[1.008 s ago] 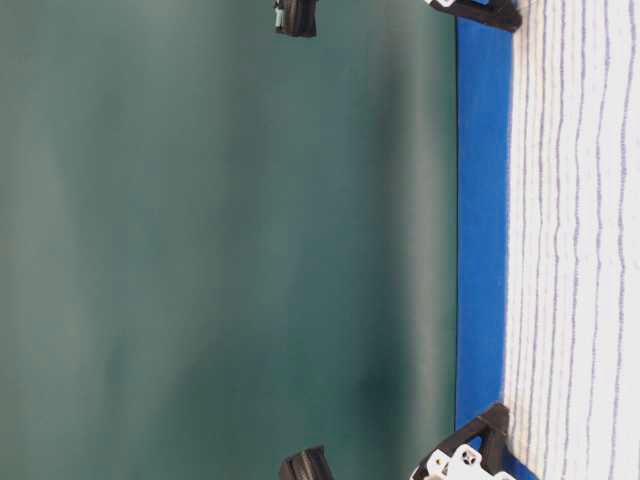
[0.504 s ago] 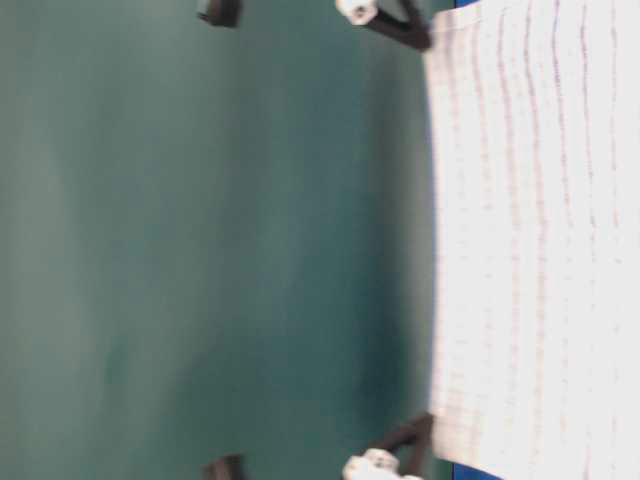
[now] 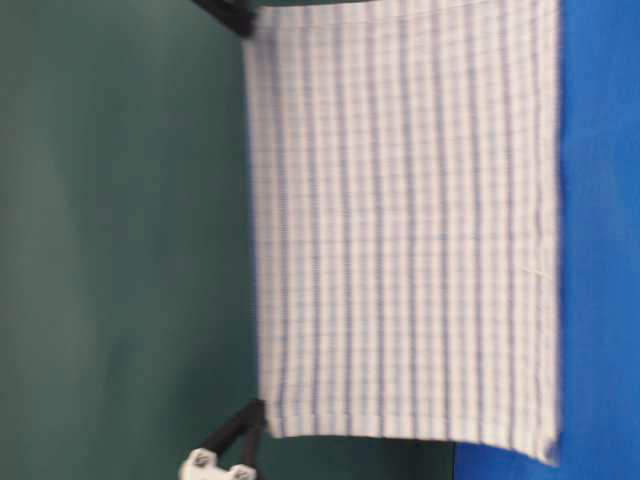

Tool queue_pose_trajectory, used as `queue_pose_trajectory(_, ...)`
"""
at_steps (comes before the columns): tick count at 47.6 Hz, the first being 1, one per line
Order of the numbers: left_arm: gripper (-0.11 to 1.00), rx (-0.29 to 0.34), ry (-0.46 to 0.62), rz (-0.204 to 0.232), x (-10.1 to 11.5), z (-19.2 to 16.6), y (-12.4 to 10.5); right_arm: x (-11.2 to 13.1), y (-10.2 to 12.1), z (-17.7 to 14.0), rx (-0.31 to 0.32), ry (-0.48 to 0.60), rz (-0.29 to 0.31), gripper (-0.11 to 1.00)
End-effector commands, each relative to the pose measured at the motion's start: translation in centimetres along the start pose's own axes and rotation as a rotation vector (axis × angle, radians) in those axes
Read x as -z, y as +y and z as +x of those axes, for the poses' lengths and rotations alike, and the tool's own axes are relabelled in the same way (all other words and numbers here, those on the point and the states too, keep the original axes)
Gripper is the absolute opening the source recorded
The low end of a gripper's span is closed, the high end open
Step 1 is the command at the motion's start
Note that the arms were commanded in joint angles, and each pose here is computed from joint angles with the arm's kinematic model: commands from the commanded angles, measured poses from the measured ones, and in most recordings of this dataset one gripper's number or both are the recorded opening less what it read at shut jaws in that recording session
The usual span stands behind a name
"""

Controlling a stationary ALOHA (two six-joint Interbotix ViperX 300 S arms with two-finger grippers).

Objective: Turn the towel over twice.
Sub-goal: 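Lift the towel high with both grippers, pulling it away, then lower the towel with both grippers and lay it flat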

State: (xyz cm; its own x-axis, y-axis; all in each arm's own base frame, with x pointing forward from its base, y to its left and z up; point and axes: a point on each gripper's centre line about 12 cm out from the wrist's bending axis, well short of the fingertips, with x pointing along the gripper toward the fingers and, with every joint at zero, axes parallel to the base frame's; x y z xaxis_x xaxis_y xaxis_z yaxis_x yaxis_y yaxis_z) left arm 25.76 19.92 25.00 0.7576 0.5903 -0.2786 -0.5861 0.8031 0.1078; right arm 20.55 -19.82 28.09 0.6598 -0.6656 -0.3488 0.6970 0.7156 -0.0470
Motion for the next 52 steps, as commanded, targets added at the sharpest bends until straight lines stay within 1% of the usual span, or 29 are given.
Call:
queue_pose_trajectory(1,0.02,-0.011,-0.059,0.002,-2.4,-0.9,0.4,-2.1,-0.4,-1.4,0.013,-0.077,-0.002,0.02)
queue_pose_trajectory(9,0.02,-0.015,-0.108,0.017,-5.1,-2.8,0.7,-3.5,-0.3,-3.3,0.007,-0.15,-0.004,0.02)
queue_pose_trajectory(13,0.02,-0.015,-0.125,0.026,-5.7,-3.4,0.7,-3.9,-0.1,-3.8,-0.001,-0.17,-0.005,0.02)
queue_pose_trajectory(22,0.02,-0.004,-0.117,0.035,-5.7,-3.4,0.3,-3.9,0.5,-4.0,-0.022,-0.174,-0.007,0.02)
queue_pose_trajectory(30,0.02,0.037,-0.088,0.036,-5.2,-3.4,-0.9,-3.3,1.7,-4.0,-0.058,-0.138,0.003,0.02)
queue_pose_trajectory(34,0.02,0.072,-0.045,0.016,-4.5,-3.7,-1.8,-2.4,3.0,-4.0,-0.089,-0.085,0.002,0.02)
queue_pose_trajectory(36,0.02,0.094,-0.021,0.019,-4.0,-3.9,-2.5,-1.8,3.7,-4.0,-0.107,-0.048,0.006,0.02)
queue_pose_trajectory(42,0.02,0.181,0.068,0.027,-2.0,-4.6,-4.9,1.2,6.3,-4.4,-0.169,0.097,0.026,0.02)
queue_pose_trajectory(43,0.02,0.206,0.093,0.025,-1.3,-4.8,-5.7,1.7,6.7,-4.4,-0.182,0.118,0.03,0.02)
queue_pose_trajectory(47,0.02,0.269,0.154,0.011,0.6,-5.3,-7.6,4.2,8.4,-4.8,-0.228,0.209,0.035,0.02)
queue_pose_trajectory(52,0.02,0.332,0.239,-0.025,3.4,-5.9,-9.7,7.6,10.7,-5.3,-0.3,0.318,0.062,0.02)
